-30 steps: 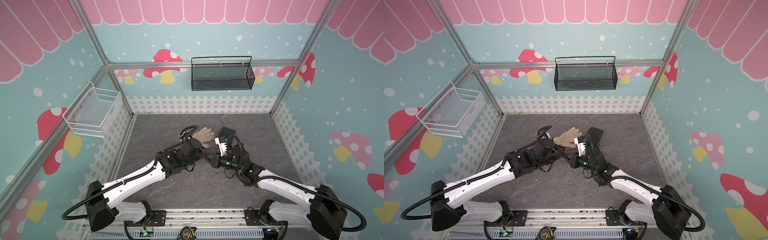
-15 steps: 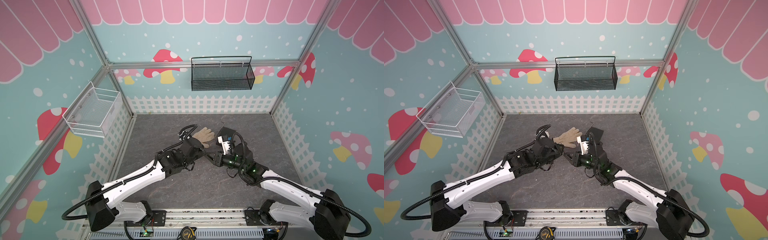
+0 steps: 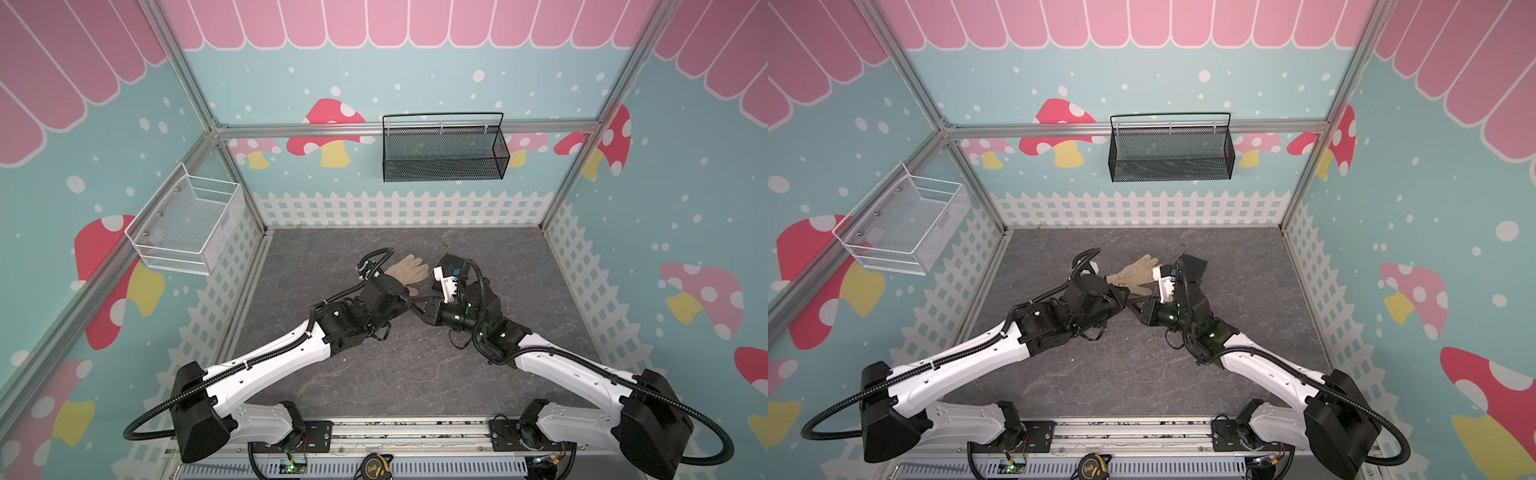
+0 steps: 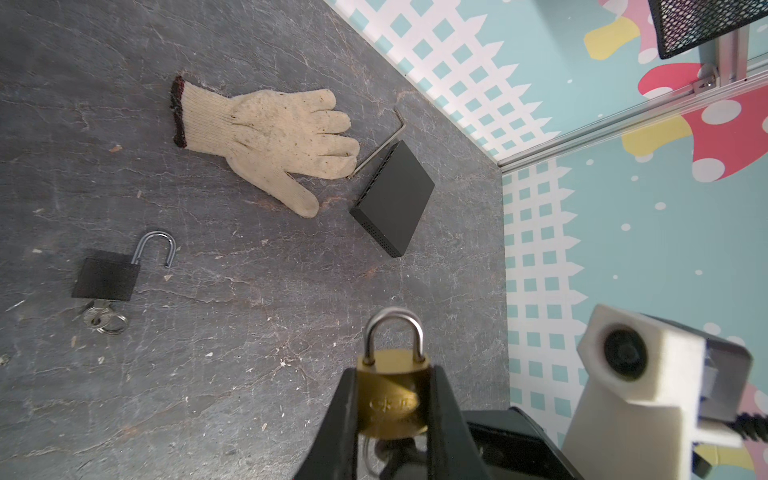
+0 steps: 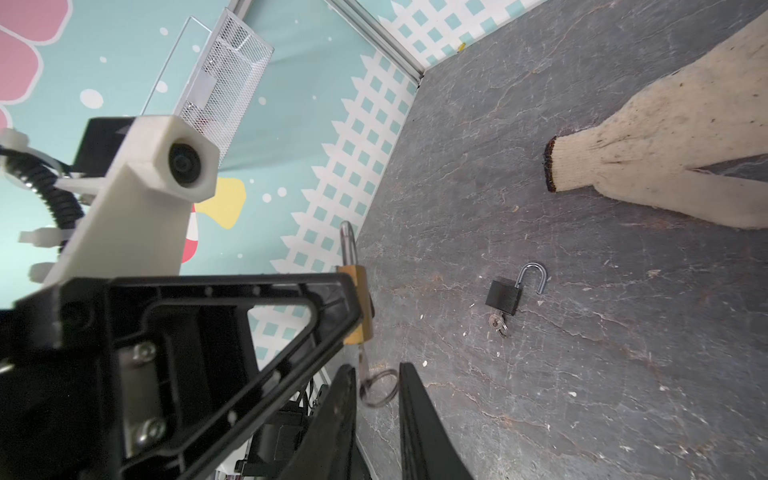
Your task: Unlock with the key
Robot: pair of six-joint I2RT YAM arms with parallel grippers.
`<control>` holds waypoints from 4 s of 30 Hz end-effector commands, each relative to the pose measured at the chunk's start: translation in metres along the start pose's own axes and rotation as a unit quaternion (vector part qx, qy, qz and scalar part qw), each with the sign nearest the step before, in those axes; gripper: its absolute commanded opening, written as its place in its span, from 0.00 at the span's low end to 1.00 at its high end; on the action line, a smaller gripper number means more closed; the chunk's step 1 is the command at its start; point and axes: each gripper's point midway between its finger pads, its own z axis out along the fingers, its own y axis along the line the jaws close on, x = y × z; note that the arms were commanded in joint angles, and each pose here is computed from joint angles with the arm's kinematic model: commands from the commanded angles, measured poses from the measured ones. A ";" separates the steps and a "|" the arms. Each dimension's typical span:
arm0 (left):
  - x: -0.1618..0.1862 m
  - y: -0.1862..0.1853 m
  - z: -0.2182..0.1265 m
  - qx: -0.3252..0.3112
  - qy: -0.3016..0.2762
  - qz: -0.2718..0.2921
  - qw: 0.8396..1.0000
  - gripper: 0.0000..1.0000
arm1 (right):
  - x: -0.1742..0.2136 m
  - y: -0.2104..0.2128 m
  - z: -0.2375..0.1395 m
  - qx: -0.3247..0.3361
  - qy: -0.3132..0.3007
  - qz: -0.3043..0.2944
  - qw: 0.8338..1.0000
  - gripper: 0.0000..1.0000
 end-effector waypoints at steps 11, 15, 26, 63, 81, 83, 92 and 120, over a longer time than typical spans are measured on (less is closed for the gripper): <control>-0.004 -0.023 -0.009 0.049 0.007 -0.034 0.998 0.00 | -0.016 0.016 0.002 -0.034 -0.026 -0.002 0.999 0.13; -0.003 -0.024 -0.008 0.054 0.009 -0.037 0.998 0.00 | -0.015 0.016 0.002 -0.036 -0.026 -0.001 0.999 0.06; 0.001 -0.015 -0.006 0.049 0.010 -0.054 0.997 0.00 | -0.018 0.035 -0.004 -0.080 -0.025 0.008 0.996 0.00; -0.017 -0.002 -0.008 0.068 -0.019 -0.032 0.997 0.00 | -0.037 0.047 -0.018 -0.087 -0.014 -0.060 0.994 0.19; -0.017 -0.009 -0.032 0.150 -0.071 0.339 0.926 0.00 | -0.046 0.048 -0.020 0.012 0.104 -0.221 0.970 0.55; -0.015 -0.012 -0.033 0.169 -0.088 0.369 0.910 0.00 | -0.051 0.048 -0.018 0.025 0.113 -0.235 0.965 0.56; -0.014 -0.013 -0.024 0.185 -0.138 0.421 0.877 0.00 | -0.072 0.031 -0.007 0.116 0.142 -0.275 0.944 0.58; -0.022 -0.001 -0.025 0.155 -0.157 0.421 0.880 0.00 | -0.078 0.007 0.011 0.231 0.196 -0.336 0.892 0.60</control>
